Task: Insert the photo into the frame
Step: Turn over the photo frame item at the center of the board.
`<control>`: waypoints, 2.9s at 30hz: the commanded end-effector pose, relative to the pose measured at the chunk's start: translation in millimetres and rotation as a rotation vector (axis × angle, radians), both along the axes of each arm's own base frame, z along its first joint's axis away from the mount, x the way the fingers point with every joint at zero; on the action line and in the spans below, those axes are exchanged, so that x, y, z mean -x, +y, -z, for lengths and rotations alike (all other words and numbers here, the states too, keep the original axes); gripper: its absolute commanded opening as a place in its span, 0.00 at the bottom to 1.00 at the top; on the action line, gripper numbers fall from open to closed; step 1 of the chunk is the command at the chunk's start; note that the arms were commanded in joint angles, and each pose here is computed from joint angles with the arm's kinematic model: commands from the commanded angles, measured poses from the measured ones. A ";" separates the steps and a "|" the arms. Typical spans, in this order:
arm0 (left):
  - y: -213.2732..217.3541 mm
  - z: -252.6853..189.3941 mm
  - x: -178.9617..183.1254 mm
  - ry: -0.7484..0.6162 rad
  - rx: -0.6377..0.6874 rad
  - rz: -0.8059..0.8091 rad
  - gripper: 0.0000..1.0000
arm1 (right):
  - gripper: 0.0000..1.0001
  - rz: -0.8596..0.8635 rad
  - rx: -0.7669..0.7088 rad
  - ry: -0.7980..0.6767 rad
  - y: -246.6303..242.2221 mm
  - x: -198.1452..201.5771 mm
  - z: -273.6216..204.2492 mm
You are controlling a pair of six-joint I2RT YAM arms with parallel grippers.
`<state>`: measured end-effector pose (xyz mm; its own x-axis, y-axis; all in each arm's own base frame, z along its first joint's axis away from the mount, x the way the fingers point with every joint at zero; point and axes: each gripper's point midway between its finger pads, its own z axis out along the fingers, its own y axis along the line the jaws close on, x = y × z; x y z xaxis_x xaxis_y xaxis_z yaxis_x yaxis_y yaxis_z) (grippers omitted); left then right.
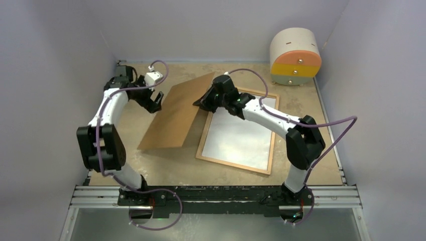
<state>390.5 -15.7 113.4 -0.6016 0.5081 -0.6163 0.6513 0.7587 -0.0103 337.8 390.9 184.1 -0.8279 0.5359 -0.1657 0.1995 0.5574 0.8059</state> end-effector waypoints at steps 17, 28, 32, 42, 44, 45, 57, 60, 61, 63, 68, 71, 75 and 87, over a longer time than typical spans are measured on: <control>-72.4 -162.9 100.8 -0.715 -0.027 0.701 0.99 | 0.00 0.025 -0.477 0.032 -0.3 -93.4 -122.1; -60.4 -161.4 86.5 -0.848 -0.244 0.691 0.94 | 0.00 0.017 -0.596 0.036 -0.5 -80.9 -138.9; -46.9 -159.6 77.9 -0.865 -0.346 0.667 0.93 | 0.00 -0.003 -0.633 0.055 -5.4 -69.3 -143.9; -33.0 -167.0 58.0 -0.862 -0.406 0.599 0.65 | 0.00 -0.064 -0.683 0.074 -5.0 -56.9 -146.8; -34.2 -171.1 54.6 -0.870 -0.380 0.571 0.51 | 0.00 -0.074 -0.674 0.083 -5.1 -53.4 -145.8; -34.5 -174.6 53.4 -0.880 -0.376 0.561 0.42 | 0.00 -0.077 -0.668 0.083 -5.9 -51.6 -143.8; -41.4 -205.6 55.2 -0.982 -0.375 0.573 0.00 | 0.67 -0.402 -0.227 -0.168 -40.1 -8.1 -81.7; -49.2 -210.1 61.3 -0.981 -0.347 0.622 0.00 | 0.77 -0.518 -0.103 -0.353 -68.8 -4.1 -85.7; -51.7 -212.2 63.2 -0.976 -0.333 0.636 0.00 | 0.77 -0.565 -0.071 -0.432 -74.7 -3.0 -88.6; -56.8 -214.6 68.4 -0.954 -0.307 0.676 0.00 | 0.77 -0.611 0.061 -0.630 -89.4 -4.5 -101.2; -63.0 -219.6 82.2 -0.895 -0.275 0.745 0.00 | 0.77 -0.630 0.309 -1.088 -113.2 -11.1 -127.0; -62.1 -218.9 88.2 -0.885 -0.297 0.778 0.00 | 0.78 -0.753 0.352 -1.351 -108.7 3.6 -135.2; -63.9 -219.8 93.3 -0.885 -0.293 0.792 0.00 | 0.80 -0.833 0.373 -1.597 -95.0 20.2 -147.8; -66.9 -219.6 99.3 -0.883 -0.276 0.805 0.00 | 0.81 -1.036 0.459 -1.746 -42.5 41.6 -140.4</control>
